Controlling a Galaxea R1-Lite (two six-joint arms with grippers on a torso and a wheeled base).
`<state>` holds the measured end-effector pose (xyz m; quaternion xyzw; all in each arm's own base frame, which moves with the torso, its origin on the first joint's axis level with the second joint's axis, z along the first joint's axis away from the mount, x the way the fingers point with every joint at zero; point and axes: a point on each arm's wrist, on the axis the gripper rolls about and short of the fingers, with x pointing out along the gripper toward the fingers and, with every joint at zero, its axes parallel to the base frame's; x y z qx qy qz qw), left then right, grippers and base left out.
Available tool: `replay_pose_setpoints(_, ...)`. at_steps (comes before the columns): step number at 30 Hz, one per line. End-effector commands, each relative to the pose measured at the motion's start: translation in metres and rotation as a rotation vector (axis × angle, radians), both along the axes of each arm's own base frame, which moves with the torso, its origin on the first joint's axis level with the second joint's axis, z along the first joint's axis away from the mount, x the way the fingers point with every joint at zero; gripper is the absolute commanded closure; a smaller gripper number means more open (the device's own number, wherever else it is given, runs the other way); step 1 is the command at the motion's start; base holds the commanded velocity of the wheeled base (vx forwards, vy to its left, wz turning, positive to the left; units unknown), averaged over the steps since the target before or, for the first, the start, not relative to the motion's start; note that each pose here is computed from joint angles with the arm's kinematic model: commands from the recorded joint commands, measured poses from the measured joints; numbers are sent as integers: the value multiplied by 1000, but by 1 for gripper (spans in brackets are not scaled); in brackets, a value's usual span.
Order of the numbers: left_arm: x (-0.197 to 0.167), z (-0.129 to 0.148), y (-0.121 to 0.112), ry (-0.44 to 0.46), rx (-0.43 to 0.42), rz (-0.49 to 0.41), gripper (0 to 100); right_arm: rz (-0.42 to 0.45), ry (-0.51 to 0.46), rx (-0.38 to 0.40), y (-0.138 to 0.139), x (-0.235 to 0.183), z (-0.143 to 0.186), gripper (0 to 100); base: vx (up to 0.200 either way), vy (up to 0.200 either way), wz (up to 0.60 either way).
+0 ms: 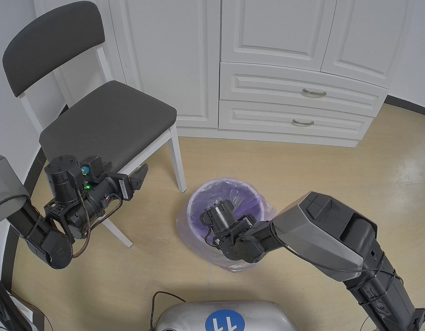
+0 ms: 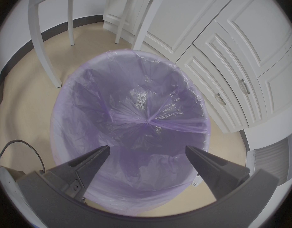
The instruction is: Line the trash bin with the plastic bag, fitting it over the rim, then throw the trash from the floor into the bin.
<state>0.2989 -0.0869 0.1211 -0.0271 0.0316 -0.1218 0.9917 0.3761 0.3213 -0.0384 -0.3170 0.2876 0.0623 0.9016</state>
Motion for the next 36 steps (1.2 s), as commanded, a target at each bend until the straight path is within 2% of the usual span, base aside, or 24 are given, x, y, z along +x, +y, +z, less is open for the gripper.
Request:
replay_pose_setpoints(1, 0, 0, 1, -1, -1, 2, 0, 8, 3, -3, 2, -3, 0, 0, 0, 0, 0)
replay_pose_setpoints(12, 0, 0, 1, -1, -1, 4, 0, -31, -25, 12, -15, 12, 20, 0, 0, 0, 0)
replay_pose_setpoints(19, 0, 0, 1, 1, 0, 4, 0, -60, -15, 2, -28, 19, 17, 0, 0, 0, 0)
replay_pose_setpoints(36, -1, 1, 2, -4, -2, 5, 0, -23, 40, -45, -25, -5, 7, 0, 0, 0, 0)
